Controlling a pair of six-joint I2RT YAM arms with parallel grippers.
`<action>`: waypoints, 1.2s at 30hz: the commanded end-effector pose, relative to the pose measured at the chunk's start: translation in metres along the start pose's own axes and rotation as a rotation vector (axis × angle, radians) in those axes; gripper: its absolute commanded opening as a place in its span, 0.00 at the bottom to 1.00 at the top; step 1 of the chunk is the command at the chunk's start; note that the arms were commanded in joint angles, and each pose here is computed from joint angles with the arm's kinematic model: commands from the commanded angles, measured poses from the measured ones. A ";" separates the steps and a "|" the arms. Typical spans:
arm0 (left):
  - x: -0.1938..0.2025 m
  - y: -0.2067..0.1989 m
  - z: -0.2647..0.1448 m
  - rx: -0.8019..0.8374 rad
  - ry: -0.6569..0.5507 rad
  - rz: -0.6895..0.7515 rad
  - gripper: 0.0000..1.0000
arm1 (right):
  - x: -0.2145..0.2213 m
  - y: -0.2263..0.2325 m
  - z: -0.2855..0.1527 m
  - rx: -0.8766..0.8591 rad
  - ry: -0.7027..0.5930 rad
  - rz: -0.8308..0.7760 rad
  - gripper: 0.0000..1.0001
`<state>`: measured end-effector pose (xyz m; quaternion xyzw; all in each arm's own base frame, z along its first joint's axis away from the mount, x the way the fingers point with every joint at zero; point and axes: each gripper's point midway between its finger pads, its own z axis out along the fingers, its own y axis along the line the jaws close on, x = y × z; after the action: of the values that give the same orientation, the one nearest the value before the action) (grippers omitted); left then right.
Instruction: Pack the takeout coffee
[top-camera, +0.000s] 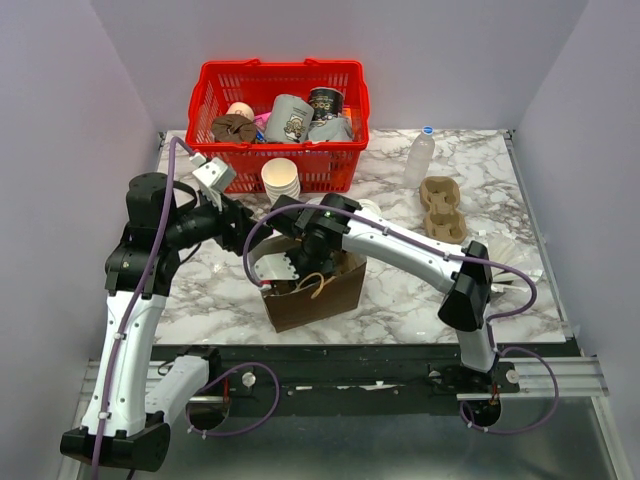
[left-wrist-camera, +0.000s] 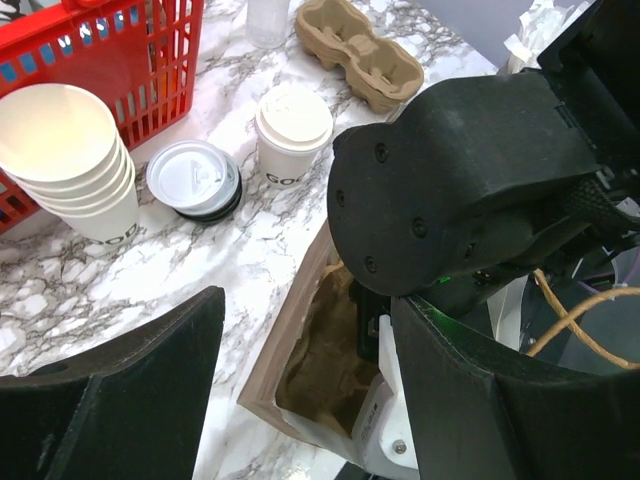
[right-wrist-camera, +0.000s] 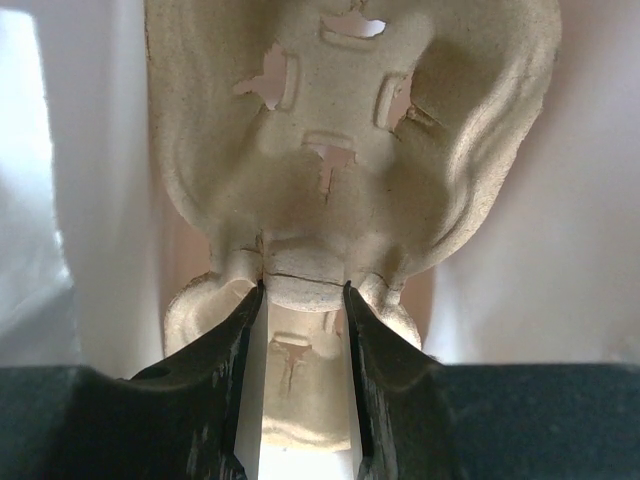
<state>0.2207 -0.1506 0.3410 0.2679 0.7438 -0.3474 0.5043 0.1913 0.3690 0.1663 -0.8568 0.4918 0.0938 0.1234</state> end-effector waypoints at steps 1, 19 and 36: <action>-0.013 0.003 -0.005 -0.037 -0.032 0.039 0.76 | 0.029 0.052 0.013 -0.244 0.114 0.017 0.01; -0.012 0.004 -0.007 -0.040 -0.032 0.074 0.79 | 0.028 0.033 -0.015 -0.080 0.116 0.033 0.58; 0.041 -0.006 -0.009 0.042 0.093 0.078 0.84 | -0.005 0.015 -0.078 0.158 -0.085 0.078 0.71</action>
<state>0.2127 -0.1439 0.3201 0.3007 0.7500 -0.3209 0.4940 0.1870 0.3501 0.2152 -0.8349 0.5137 0.0870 0.1775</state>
